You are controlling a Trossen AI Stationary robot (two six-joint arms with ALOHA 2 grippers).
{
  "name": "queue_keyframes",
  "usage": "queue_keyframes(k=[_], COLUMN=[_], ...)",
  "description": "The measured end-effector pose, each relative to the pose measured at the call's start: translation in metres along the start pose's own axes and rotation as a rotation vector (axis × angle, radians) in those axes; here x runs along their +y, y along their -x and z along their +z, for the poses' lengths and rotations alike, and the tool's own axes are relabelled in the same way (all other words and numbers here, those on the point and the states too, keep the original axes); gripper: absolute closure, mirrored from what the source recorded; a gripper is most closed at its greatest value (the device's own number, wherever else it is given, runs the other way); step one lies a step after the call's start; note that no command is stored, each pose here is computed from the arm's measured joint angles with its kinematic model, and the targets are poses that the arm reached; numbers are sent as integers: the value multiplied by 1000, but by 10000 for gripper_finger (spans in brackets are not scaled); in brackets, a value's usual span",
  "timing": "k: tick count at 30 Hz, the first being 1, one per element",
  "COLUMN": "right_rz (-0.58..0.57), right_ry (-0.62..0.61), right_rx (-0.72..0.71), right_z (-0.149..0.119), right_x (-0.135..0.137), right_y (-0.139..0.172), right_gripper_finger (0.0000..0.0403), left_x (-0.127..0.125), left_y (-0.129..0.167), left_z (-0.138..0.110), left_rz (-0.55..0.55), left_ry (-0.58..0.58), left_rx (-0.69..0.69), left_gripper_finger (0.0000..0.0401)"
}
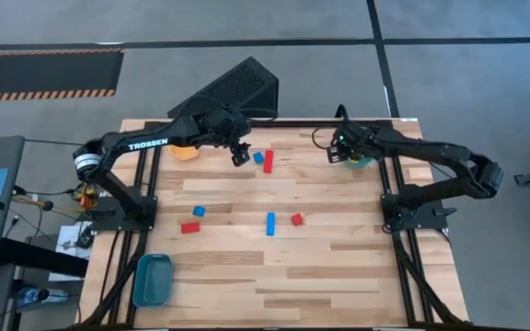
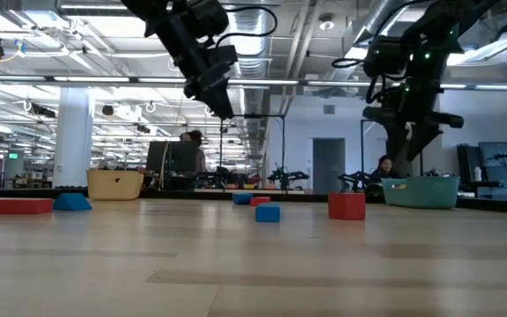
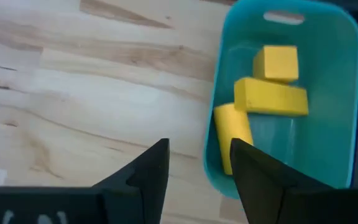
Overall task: Sort & place blocks by color
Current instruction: Put the left red block into the orange bin
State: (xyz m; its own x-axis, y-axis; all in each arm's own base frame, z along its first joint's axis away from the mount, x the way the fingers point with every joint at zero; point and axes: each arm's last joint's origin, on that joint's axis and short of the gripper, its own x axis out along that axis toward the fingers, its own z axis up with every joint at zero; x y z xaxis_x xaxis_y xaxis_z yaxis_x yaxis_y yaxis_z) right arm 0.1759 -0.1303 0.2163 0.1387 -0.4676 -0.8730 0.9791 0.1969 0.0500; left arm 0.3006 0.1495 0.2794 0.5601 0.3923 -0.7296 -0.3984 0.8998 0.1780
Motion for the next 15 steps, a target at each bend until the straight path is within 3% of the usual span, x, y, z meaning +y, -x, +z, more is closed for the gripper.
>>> queue_keyframes(k=[8, 15], right_rz=[85, 221], right_ry=[-144, -253], right_rx=[-43, -61], right_z=[-6, -22], right_x=[5, 12], right_y=[20, 47], right_gripper_finger=[183, 178], left_x=[15, 40], left_y=[15, 10], left_z=[-27, -65], left_rz=[17, 31], left_ry=[15, 126], left_rx=[-49, -102], left_gripper_finger=[177, 177])
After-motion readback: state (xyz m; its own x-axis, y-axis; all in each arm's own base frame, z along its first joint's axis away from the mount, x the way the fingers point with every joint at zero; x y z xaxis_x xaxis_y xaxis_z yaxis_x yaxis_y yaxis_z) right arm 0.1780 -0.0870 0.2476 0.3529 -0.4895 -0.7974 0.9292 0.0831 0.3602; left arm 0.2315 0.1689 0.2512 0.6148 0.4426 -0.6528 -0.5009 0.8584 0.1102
